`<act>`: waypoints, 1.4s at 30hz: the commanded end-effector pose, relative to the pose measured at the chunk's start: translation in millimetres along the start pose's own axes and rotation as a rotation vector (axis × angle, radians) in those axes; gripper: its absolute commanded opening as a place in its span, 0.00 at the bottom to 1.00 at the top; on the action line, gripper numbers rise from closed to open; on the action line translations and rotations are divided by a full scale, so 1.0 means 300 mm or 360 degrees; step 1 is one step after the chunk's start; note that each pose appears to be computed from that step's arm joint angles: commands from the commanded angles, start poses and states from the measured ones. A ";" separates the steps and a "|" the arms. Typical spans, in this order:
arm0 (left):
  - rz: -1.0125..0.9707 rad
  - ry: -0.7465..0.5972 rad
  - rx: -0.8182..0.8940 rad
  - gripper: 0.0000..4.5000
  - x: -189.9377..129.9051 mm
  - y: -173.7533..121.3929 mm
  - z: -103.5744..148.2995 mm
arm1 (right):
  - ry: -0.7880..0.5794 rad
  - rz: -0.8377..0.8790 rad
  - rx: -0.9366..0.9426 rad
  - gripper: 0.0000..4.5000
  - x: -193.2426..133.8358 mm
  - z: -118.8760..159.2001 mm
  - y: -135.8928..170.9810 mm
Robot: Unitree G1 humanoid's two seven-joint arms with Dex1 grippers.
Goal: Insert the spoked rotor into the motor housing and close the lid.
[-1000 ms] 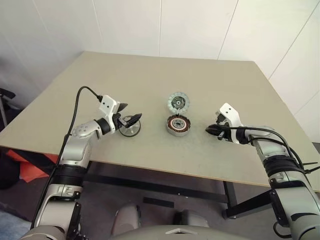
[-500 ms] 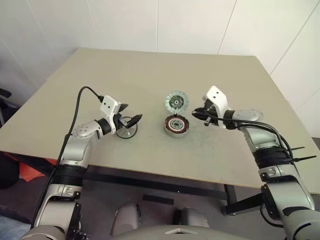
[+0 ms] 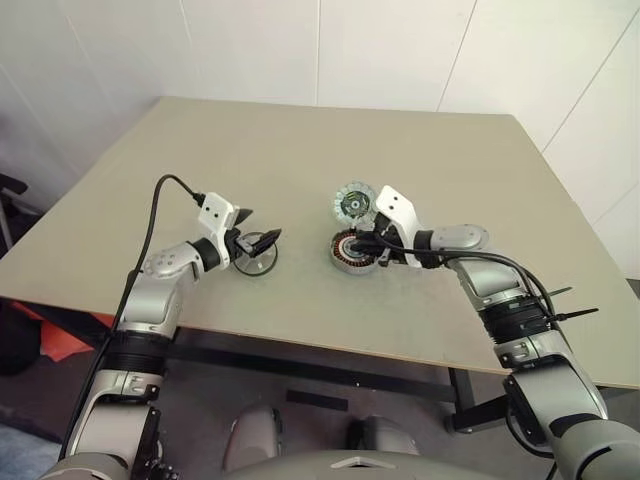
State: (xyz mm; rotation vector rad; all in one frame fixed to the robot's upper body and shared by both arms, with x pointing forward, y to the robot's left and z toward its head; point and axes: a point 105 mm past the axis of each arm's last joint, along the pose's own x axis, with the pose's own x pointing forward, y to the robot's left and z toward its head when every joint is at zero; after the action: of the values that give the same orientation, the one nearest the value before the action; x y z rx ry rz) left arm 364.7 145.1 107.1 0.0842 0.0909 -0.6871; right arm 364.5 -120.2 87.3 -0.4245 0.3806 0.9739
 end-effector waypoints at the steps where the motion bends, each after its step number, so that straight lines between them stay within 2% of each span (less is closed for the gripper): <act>1: 0.0014 -0.0065 0.0061 1.00 -0.007 0.009 0.050 | -0.0005 -0.0022 -0.0045 0.12 0.000 0.006 -0.011; 9: 0.0012 -0.0066 0.0063 1.00 -0.007 0.008 0.050 | 0.0010 -0.0021 -0.0059 0.12 0.004 0.000 -0.009; 26: 0.0013 -0.0063 0.0050 1.00 -0.005 0.003 0.040 | -0.0016 -0.0025 -0.0148 0.12 0.017 0.055 -0.013; 39: 0.0020 -0.0060 0.0047 1.00 -0.009 0.001 0.034 | 0.0032 0.0033 -0.0137 0.12 0.029 0.030 0.001; 42: 0.0025 -0.0059 0.0047 1.00 -0.011 0.005 0.034 | 0.0029 0.0085 -0.0148 0.35 0.025 0.028 0.022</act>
State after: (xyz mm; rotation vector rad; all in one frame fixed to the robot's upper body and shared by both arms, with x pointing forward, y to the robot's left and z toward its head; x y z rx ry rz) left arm 362.5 146.8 100.6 0.0813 0.1072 -0.6753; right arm 368.3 -116.1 83.9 -0.5043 0.3856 0.9903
